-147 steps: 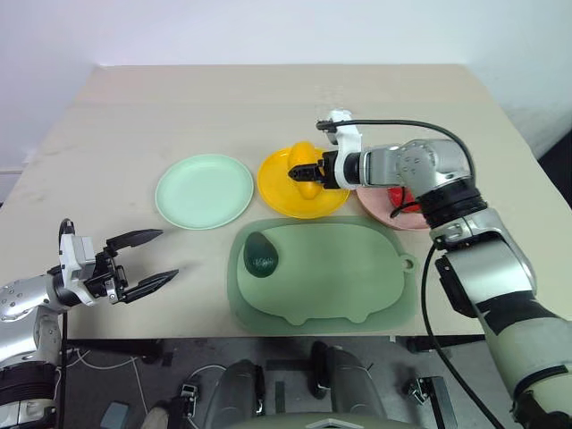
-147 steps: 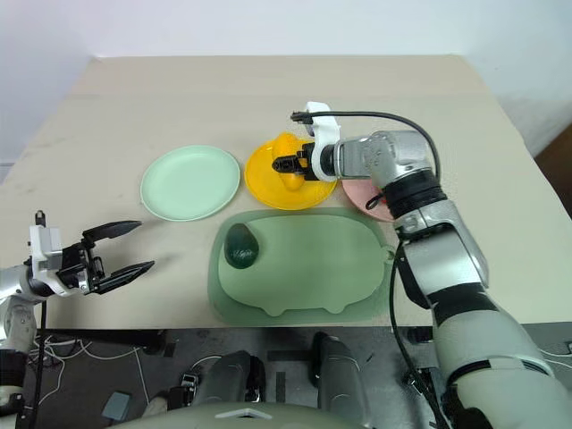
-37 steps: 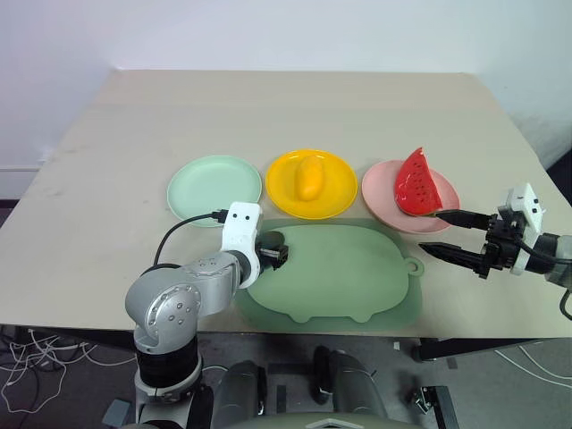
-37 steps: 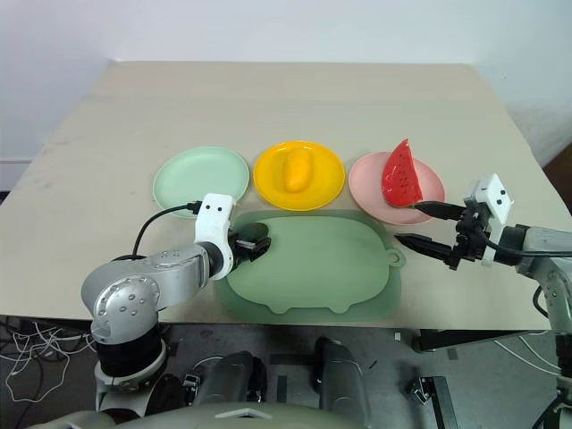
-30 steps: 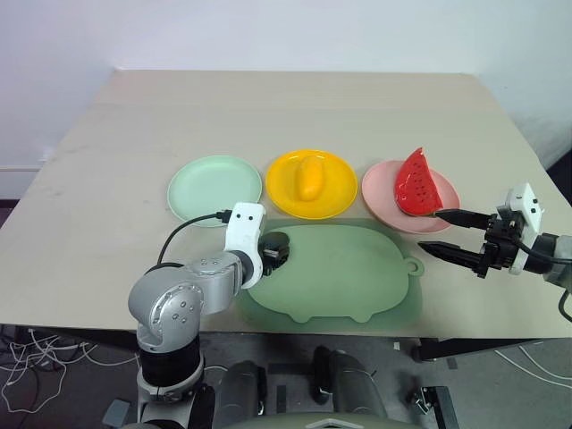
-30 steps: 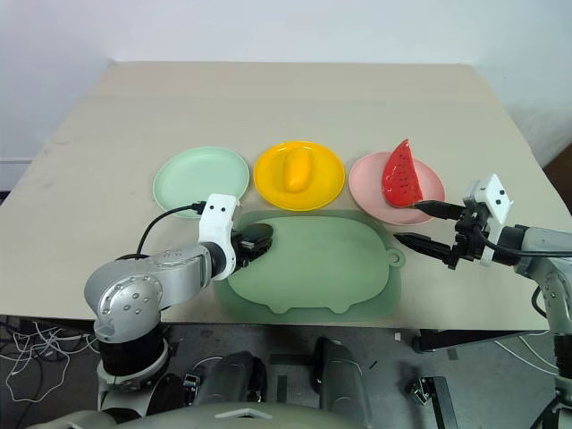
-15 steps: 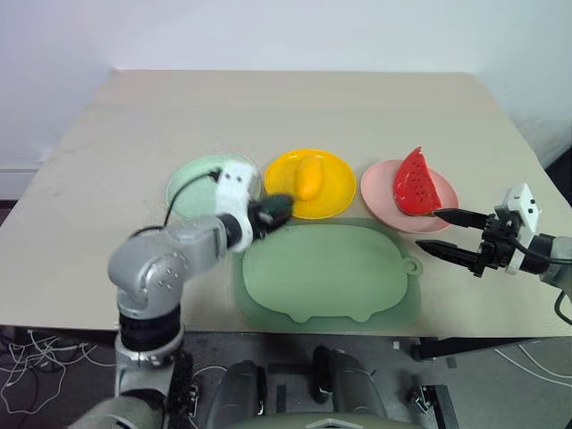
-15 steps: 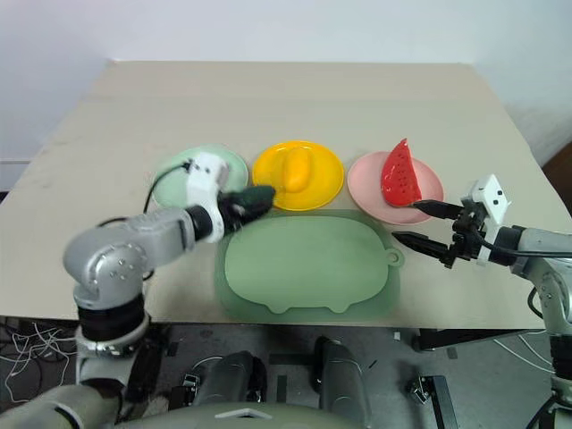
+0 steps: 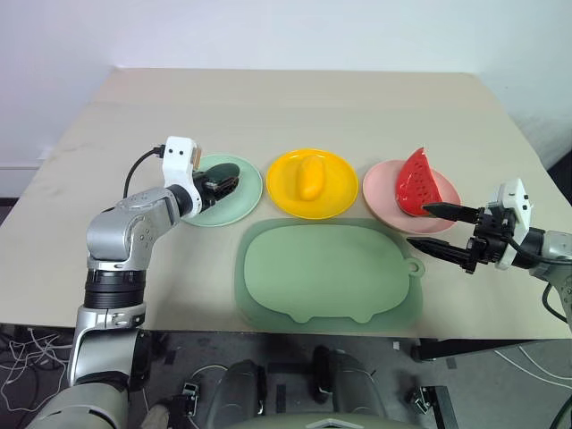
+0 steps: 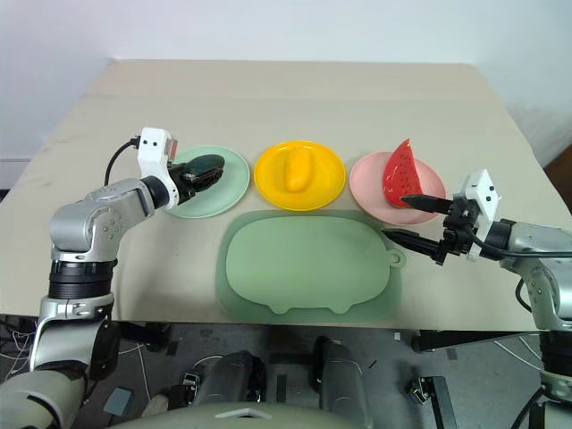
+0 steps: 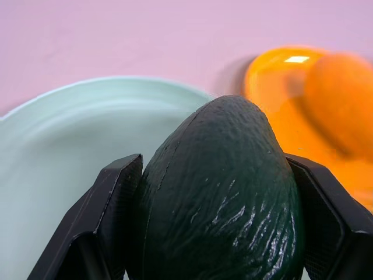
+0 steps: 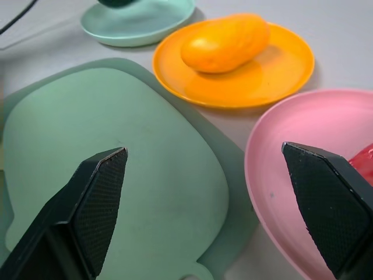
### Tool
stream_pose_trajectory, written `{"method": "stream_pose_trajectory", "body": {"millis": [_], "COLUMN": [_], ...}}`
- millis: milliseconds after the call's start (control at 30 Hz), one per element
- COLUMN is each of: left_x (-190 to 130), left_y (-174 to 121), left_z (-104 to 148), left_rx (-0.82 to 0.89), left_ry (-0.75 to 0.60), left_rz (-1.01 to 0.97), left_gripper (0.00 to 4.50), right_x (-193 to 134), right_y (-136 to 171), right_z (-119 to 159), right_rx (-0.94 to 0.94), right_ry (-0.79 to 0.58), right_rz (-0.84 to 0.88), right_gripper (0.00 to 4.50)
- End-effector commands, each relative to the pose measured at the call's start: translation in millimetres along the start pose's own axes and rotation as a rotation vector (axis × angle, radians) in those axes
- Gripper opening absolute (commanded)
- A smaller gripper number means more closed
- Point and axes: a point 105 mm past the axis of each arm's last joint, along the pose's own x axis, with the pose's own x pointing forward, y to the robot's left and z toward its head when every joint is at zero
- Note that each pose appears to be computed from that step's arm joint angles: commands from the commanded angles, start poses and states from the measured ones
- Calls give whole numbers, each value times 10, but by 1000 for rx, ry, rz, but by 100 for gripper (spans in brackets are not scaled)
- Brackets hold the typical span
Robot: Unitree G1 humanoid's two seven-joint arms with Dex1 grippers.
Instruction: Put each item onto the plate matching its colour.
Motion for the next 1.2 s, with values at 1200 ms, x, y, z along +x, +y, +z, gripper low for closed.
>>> {"method": "stream_pose_trajectory", "body": {"millis": [1200], "left_x": [-1679], "left_y": [173], "left_z": [231], "left_rx": [198], "left_ry": [-169], "left_rz": [-254], "left_gripper": [449], "right_x": [26], "right_y": [-56], "right_z": [119], "right_rx": [-97], "right_ry": [-90], "right_rz": [65], "right_gripper": [450]}}
